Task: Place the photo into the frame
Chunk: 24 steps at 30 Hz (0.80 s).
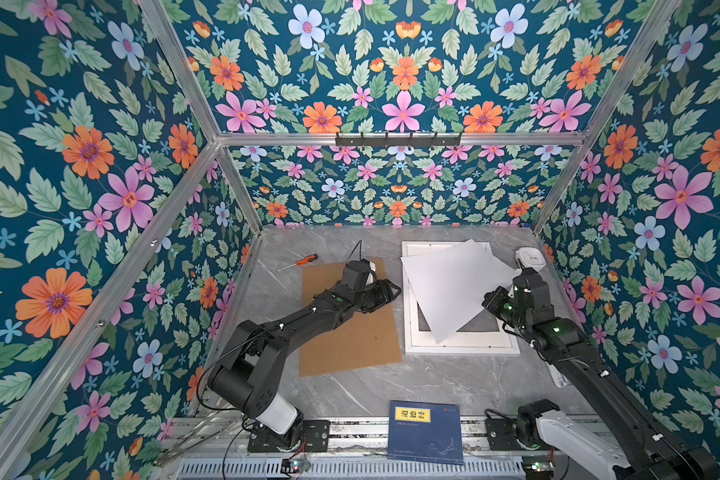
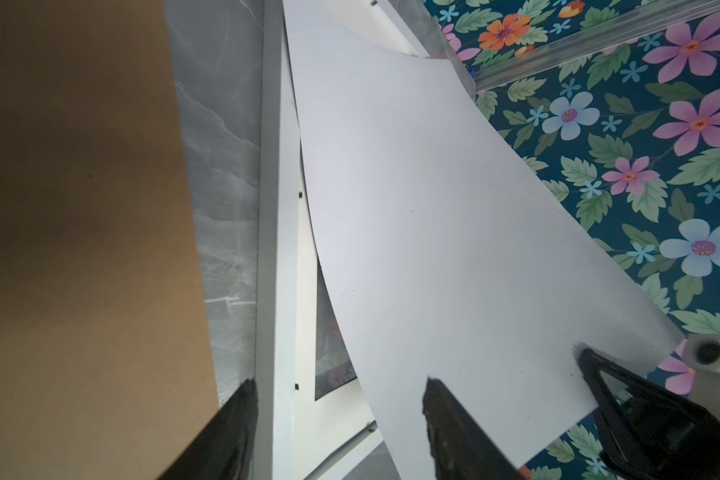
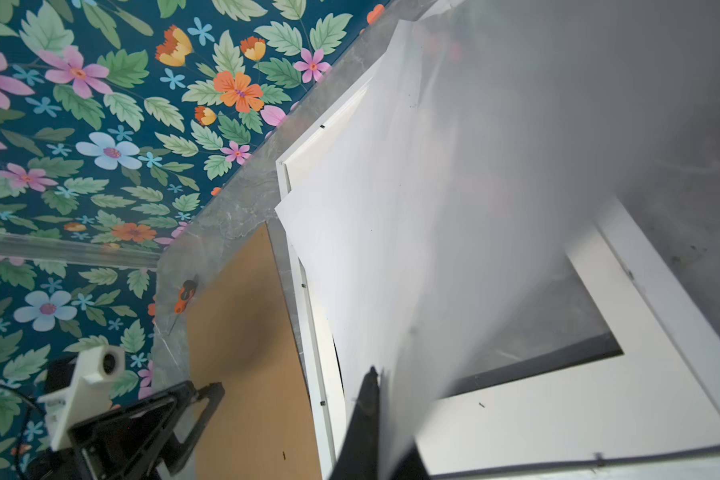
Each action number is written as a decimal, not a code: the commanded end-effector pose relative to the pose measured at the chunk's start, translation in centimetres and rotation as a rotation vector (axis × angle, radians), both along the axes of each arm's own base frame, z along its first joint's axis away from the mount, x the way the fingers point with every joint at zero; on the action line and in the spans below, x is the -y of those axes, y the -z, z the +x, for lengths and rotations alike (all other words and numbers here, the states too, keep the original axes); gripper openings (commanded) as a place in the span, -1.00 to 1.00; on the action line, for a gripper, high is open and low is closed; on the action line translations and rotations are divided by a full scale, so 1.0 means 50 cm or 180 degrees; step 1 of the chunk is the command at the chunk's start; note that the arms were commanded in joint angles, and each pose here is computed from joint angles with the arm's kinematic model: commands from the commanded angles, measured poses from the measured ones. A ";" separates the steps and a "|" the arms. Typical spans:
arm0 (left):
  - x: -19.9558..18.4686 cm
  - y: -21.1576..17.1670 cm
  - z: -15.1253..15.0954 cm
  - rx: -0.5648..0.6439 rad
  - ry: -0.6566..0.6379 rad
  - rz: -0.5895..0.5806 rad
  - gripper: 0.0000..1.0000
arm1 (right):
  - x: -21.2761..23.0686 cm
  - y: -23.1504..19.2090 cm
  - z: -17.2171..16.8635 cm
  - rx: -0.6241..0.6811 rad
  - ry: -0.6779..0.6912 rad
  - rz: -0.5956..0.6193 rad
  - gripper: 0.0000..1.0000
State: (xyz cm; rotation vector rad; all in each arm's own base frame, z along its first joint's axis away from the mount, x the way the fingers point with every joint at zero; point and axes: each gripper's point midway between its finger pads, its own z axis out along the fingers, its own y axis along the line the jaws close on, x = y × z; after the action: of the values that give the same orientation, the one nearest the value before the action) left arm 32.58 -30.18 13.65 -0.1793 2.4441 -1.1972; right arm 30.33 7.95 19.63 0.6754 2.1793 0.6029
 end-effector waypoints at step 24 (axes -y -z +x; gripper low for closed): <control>0.184 0.033 -0.089 -0.0830 -0.0182 -0.1555 0.25 | -0.025 -0.041 0.012 0.0196 0.0025 0.0459 -1.00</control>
State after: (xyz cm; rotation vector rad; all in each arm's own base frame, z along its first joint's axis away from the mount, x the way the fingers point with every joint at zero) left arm 27.63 -38.56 10.62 -0.5563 2.3583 -1.7546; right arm 30.64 8.97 20.91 0.7310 2.1213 0.7375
